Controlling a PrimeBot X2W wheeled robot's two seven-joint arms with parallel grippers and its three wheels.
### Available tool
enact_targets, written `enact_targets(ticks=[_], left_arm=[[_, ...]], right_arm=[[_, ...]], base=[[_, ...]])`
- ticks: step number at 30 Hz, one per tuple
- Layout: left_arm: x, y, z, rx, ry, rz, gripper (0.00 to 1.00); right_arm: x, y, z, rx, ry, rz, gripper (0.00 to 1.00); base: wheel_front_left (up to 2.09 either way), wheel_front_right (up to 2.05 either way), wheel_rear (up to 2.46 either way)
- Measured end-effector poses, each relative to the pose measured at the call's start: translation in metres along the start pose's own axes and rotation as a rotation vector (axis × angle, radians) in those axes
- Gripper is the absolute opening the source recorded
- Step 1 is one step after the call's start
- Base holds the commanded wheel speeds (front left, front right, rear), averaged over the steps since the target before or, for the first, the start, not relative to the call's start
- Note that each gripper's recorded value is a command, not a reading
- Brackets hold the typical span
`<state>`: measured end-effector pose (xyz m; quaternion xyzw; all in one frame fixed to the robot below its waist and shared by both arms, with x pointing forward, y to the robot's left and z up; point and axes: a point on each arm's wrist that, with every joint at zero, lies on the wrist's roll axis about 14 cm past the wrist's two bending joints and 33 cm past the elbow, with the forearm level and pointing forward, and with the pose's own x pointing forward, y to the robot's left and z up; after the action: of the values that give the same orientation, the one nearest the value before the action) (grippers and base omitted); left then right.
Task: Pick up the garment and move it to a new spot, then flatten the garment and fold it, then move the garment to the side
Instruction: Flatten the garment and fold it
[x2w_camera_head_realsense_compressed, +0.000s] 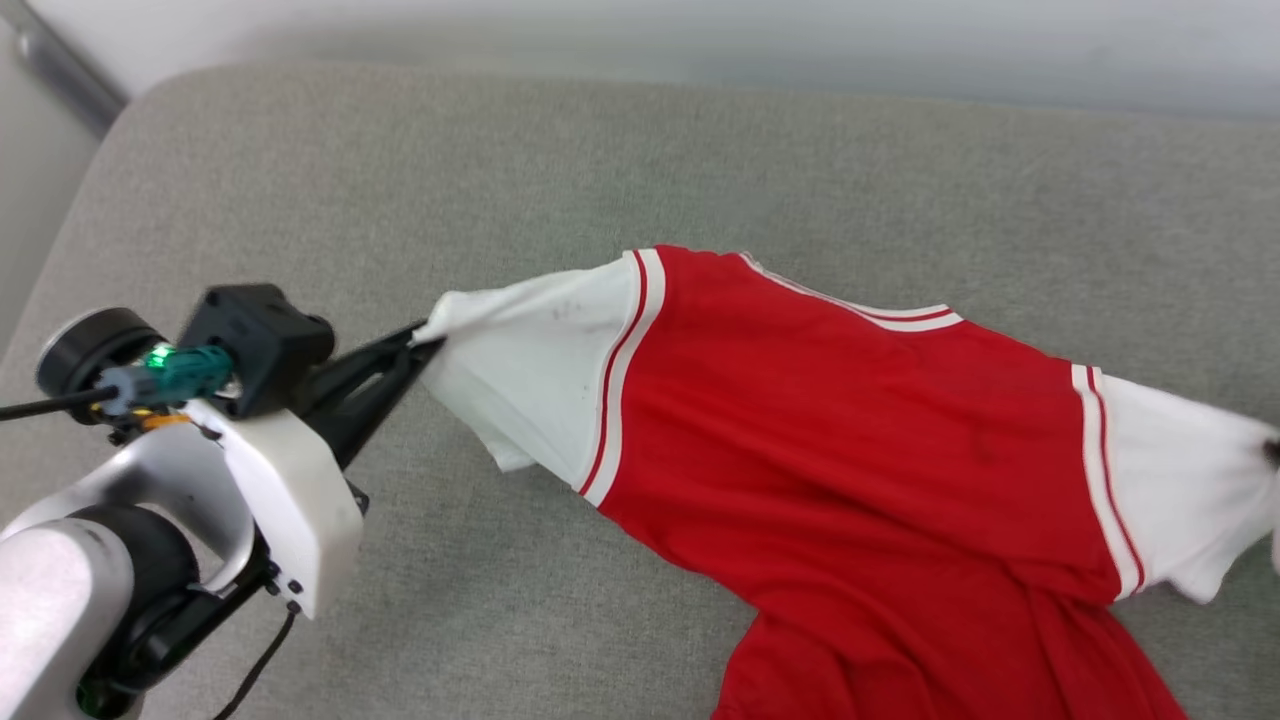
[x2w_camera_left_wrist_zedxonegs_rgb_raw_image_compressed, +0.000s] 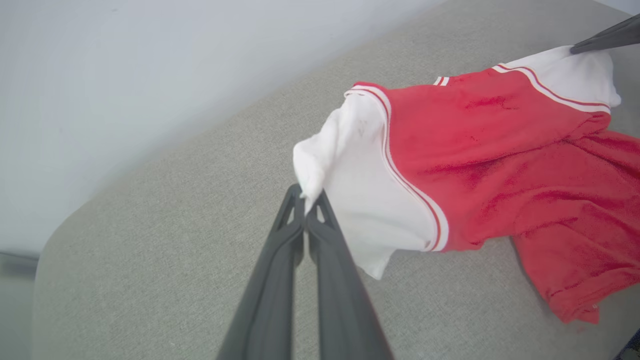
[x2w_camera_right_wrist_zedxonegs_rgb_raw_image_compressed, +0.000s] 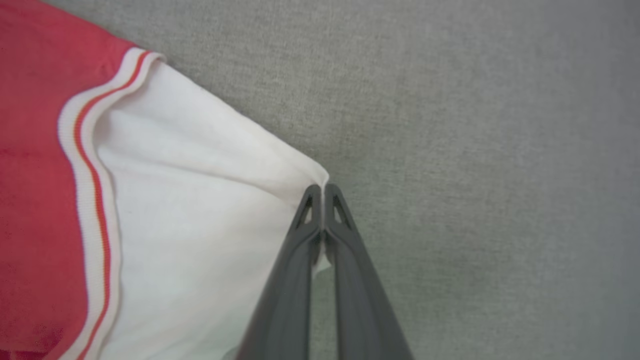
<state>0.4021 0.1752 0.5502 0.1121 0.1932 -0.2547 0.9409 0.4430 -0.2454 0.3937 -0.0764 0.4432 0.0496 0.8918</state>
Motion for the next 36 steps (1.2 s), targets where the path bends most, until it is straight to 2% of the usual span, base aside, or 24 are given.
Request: enact_targets(ticks=[9, 18, 22, 30, 36], left_arm=[[-0.036, 0.013, 0.052, 0.073, -0.188, 0.105, 0.00], [-0.091, 0.026, 0.145, 0.206, -0.525, 0.245, 0.00], [-0.120, 0.034, 0.185, 0.288, -0.667, 0.325, 0.00], [-0.144, 0.044, 0.236, 0.347, -0.852, 0.395, 0.00], [-0.128, 0.065, 0.255, 0.351, -0.884, 0.411, 0.00]], right_arm=[[-0.092, -0.036, 0.098, -0.059, -0.371, -0.098, 0.00], [-0.212, -0.041, 0.173, -0.080, -0.762, -0.146, 0.00], [-0.258, -0.038, 0.197, -0.056, -0.922, -0.130, 0.00], [-0.298, -0.034, 0.229, -0.069, -1.092, -0.114, 0.00], [-0.303, -0.036, 0.259, -0.076, -1.177, -0.113, 0.00]], base=[[0.00, 0.00, 0.00], [0.00, 0.00, 0.00], [0.00, 0.00, 0.00], [0.00, 0.00, 0.00], [0.00, 0.00, 0.00]])
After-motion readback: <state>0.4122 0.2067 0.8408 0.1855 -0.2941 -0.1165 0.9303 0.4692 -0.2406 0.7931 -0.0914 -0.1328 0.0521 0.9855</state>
